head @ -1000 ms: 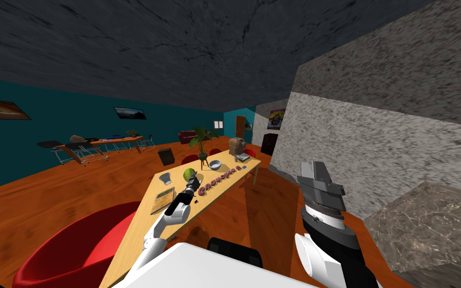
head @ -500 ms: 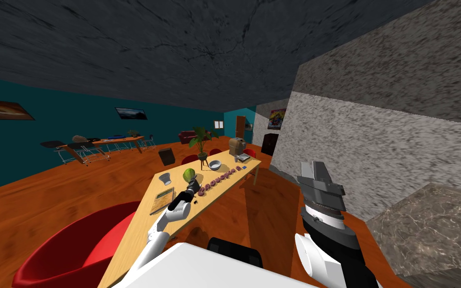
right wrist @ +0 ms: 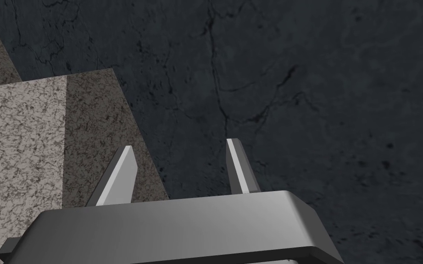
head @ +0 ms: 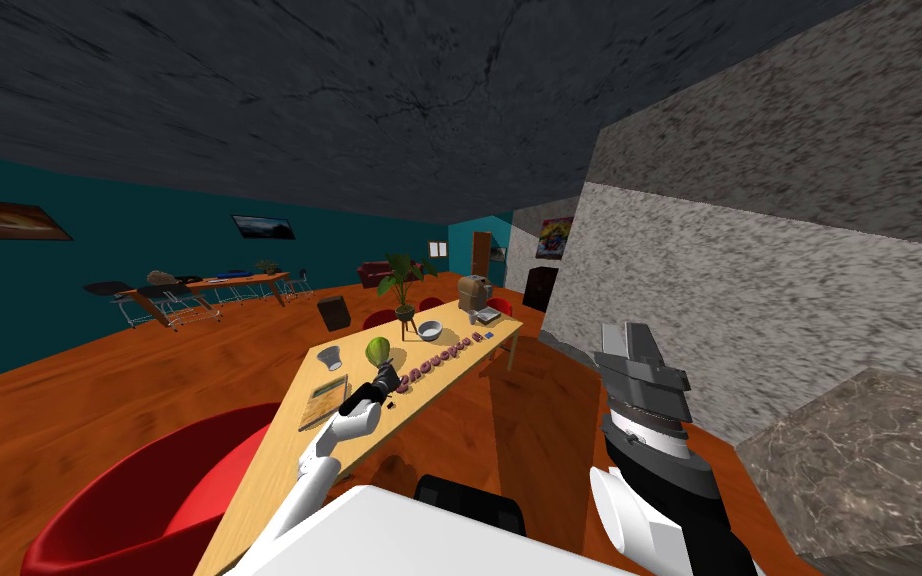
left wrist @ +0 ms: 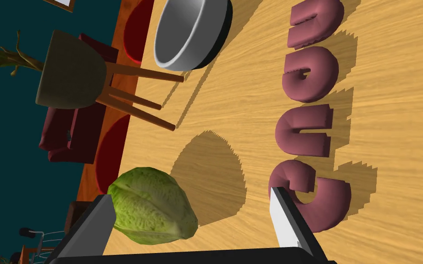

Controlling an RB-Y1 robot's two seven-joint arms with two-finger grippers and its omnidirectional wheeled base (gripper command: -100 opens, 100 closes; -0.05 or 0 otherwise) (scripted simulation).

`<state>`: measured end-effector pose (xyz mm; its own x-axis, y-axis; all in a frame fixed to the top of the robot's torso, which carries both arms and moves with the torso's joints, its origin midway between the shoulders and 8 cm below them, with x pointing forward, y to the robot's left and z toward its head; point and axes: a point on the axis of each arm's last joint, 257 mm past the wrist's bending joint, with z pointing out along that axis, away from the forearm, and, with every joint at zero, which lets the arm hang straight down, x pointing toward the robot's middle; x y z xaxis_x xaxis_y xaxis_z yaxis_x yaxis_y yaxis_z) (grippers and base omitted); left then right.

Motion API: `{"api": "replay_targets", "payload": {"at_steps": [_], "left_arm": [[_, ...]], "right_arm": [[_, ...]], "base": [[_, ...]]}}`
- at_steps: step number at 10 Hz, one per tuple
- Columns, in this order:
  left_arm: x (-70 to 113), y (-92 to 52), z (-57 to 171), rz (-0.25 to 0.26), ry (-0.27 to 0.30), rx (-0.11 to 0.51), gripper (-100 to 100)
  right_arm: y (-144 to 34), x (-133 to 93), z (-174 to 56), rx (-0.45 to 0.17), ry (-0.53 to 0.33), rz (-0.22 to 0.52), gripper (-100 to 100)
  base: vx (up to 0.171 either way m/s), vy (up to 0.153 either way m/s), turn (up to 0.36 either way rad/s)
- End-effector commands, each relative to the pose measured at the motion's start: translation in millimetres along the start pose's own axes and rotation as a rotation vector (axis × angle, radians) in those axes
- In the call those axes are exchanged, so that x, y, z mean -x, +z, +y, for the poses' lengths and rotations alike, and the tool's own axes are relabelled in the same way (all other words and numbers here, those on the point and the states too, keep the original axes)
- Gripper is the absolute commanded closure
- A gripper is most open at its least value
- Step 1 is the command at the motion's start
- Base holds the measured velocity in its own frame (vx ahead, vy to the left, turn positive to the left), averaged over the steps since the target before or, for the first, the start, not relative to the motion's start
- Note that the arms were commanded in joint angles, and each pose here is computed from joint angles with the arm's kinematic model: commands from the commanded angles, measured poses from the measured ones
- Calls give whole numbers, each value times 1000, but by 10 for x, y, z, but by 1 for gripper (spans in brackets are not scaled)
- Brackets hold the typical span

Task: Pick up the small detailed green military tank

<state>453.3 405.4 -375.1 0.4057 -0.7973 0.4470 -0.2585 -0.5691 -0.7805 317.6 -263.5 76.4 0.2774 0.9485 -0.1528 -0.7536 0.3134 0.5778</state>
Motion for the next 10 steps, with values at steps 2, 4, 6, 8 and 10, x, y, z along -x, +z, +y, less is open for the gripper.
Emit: {"api": "replay_targets", "payload": {"at_steps": [2,4,6,8,10], "left_arm": [[113,57,201,-36,-43,75,-100],[194,91,349,-64,-79,131,-100],[266,114,495,-91,-113,186,-100],[327,126,636,-118,-146,240,-100],[381,130,770,-144,-176,291,-100]], "right_arm": [[0,0,0,0,0,0,0],[0,0,0,0,0,0,0],[0,0,0,0,0,0,0],[0,0,0,0,0,0,0],[0,0,0,0,0,0,0]], "base": [[10,4,2],[7,8,0],[8,11,-2],[6,12,-4],[5,14,-5]]}}
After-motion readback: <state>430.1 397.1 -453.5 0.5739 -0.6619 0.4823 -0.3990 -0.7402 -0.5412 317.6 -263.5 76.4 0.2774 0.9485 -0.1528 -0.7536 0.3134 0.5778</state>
